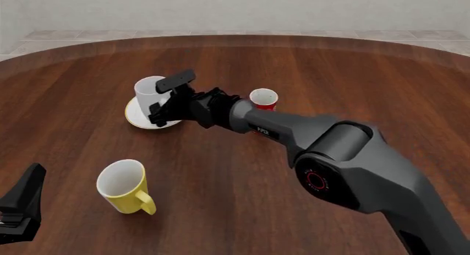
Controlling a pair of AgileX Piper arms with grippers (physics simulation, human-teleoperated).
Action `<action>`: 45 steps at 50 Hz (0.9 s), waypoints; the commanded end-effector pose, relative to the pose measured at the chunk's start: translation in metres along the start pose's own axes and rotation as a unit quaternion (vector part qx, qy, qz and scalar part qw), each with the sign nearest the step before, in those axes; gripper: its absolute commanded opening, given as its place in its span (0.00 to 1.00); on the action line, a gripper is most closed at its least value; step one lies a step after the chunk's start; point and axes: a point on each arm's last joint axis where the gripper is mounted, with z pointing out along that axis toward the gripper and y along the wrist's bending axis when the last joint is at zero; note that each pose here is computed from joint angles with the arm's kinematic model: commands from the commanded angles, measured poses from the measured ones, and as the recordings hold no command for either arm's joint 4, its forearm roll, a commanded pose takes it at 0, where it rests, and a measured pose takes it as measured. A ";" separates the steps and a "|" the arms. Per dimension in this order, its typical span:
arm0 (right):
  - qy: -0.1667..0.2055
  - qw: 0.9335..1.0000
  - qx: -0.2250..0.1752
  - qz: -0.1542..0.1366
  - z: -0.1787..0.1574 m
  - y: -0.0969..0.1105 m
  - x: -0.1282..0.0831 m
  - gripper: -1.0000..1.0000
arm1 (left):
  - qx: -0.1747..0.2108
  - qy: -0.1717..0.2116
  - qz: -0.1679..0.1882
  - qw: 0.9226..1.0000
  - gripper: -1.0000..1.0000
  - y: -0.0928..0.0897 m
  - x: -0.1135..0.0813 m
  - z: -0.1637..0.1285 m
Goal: Put the white mug on the left plate.
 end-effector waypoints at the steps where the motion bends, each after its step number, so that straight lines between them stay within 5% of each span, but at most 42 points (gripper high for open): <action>1: -0.002 1.000 -0.002 0.001 -0.003 0.002 -0.002 1.00 | 0.000 0.000 0.000 1.000 1.00 0.000 0.000 0.000; 22: -0.030 0.999 -0.009 0.003 -0.051 0.010 -0.024 1.00 | 0.000 0.000 0.000 1.000 1.00 0.000 0.000 0.000; 45: -0.098 0.995 -0.025 -0.011 -0.194 0.022 -0.052 1.00 | 0.000 0.000 0.000 1.000 1.00 0.000 0.000 0.000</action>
